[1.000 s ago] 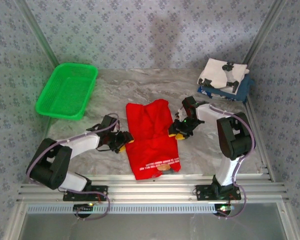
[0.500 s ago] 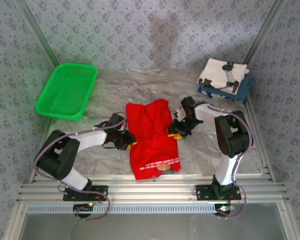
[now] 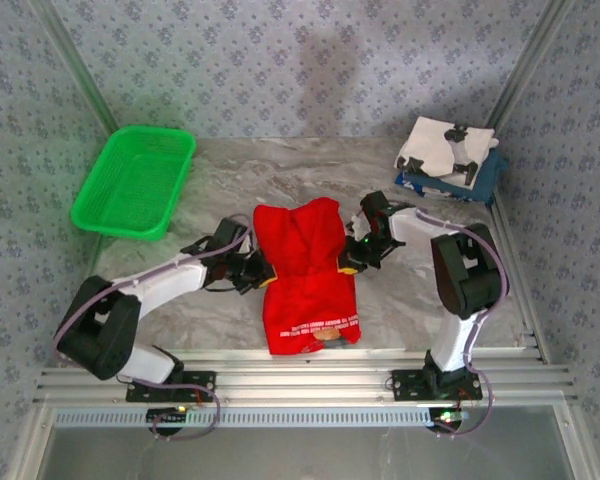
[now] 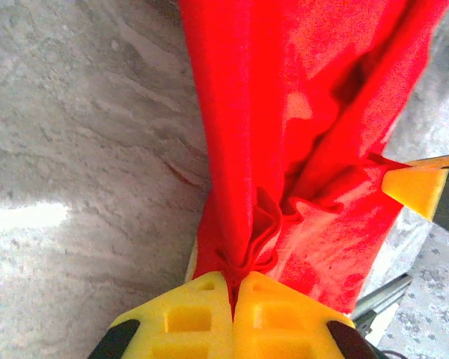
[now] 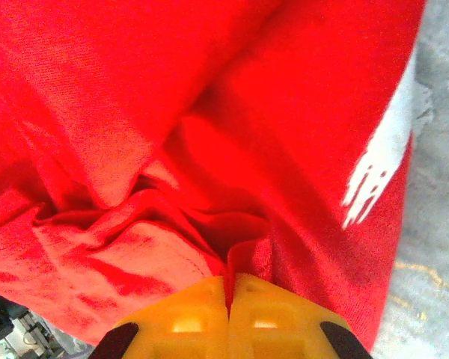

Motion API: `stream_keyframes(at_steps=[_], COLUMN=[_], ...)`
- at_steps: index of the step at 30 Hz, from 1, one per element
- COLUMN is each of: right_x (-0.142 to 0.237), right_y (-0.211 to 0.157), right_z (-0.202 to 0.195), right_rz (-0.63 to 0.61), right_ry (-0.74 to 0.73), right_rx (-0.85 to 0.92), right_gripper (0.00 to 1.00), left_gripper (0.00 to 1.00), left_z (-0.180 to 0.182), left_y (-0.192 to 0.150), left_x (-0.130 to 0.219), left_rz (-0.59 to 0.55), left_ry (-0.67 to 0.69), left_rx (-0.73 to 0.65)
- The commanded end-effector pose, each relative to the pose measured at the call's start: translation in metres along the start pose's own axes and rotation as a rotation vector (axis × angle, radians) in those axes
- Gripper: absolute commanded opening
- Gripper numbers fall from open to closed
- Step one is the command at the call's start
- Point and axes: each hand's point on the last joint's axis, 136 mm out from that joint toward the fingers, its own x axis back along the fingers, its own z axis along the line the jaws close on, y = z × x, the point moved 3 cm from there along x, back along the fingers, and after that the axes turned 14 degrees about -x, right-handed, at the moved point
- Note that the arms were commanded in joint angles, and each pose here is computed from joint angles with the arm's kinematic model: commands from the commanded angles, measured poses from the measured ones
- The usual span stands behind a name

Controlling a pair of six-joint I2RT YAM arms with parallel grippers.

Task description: Fold and stack the t-shirts

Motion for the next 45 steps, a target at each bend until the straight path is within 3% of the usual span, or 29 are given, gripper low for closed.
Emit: stream_keyframes(at_steps=[1,10,16,18,24,27,31,36,42,45], right_x=[0.022,0.039,0.022,0.017,0.010,0.010,0.009,0.007,0.004,-0.001], right_y=[-0.015,-0.031,-0.031,-0.031,-0.030,-0.030,-0.030,-0.029,-0.022,-0.018], right_z=[0.013,0.013,0.005,0.003,-0.003,-0.003,-0.003,-0.005,-0.006,-0.007], right_rz=[-0.020,-0.066,-0.031,-0.025,-0.005,-0.003,0.000,0.002,-0.006,-0.004], right_ry=[0.040,0.070,0.062,0.058,0.040,0.038,0.039,0.036,0.038,0.046], right_rx=[0.014,-0.002,-0.032,-0.038,-0.052,-0.050,-0.046,-0.052,-0.057,-0.066], right_gripper=[0.04,0.04,0.04,0.04,0.04,0.04,0.04,0.04,0.03,0.03], left_gripper=[0.00,0.03,0.33,0.38,0.38,0.39,0.45,0.45,0.37,0.24], left_z=[0.000,0.005,0.009,0.009,0.015,0.033,0.046,0.045,0.040,0.037], left_y=[-0.010,-0.018,-0.023,-0.024,-0.036,-0.044,-0.043,-0.041,-0.023,-0.009], left_x=[0.015,0.030,0.017,0.016,0.014,0.015,0.026,0.011,-0.008,-0.019], left_rz=[0.009,0.004,0.040,0.044,0.078,0.119,0.080,0.087,0.034,0.016], left_ry=[0.024,0.064,0.051,0.056,0.072,0.182,0.285,0.278,0.256,0.258], left_rx=[-0.030,-0.039,0.002,0.009,0.027,0.047,0.047,0.043,0.038,0.031])
